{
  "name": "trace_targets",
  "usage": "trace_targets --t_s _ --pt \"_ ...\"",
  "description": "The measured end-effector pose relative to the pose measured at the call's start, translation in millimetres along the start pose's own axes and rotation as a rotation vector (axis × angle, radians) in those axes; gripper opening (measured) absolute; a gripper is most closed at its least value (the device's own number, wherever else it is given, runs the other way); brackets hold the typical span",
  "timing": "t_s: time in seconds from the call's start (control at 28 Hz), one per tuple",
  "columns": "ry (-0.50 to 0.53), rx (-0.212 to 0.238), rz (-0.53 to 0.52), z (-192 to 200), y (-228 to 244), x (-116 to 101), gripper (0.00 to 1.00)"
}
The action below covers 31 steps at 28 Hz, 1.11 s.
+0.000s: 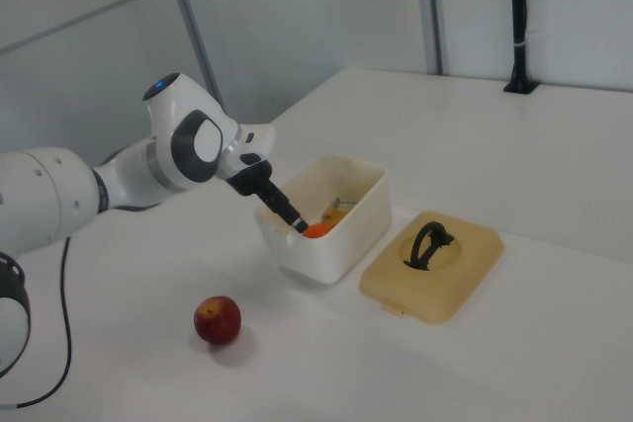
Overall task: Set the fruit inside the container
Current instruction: 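Lift the tangerine, carry it over the white container, release it inside, then move the open gripper to the red apple and lower onto it, then close the gripper around the red apple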
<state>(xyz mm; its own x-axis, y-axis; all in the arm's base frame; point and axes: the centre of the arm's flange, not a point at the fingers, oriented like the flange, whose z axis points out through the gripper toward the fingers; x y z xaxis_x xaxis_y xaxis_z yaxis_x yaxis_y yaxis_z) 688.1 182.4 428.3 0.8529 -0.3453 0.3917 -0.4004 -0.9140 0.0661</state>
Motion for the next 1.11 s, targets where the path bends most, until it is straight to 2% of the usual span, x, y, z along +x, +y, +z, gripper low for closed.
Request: trace_targets --t_s 0.18,0.29,0.5,0.61,0.71,0.89,1.11 --pt "-0.193 -0.009 -0.177 -15.7 11.7 -26.3 1.0" --pt "-0.241 0.002 -0.229 -28.2 19.3 -39.7 1.0" --pt "-0.285 0.001 -0.294 -36.9 19.7 -77.2 1.0" --pt "-0.321 -0.012 -0.328 -24.0 14.5 -102.0 1.0" --pt "-0.336 -0.006 -0.357 -7.1 7.0 -128.1 1.0" --pt "-0.327 -0.022 -0.376 14.6 1.7 -160.3 1.0" --pt "-0.312 -0.038 -0.398 31.3 1.4 -182.0 1.0"
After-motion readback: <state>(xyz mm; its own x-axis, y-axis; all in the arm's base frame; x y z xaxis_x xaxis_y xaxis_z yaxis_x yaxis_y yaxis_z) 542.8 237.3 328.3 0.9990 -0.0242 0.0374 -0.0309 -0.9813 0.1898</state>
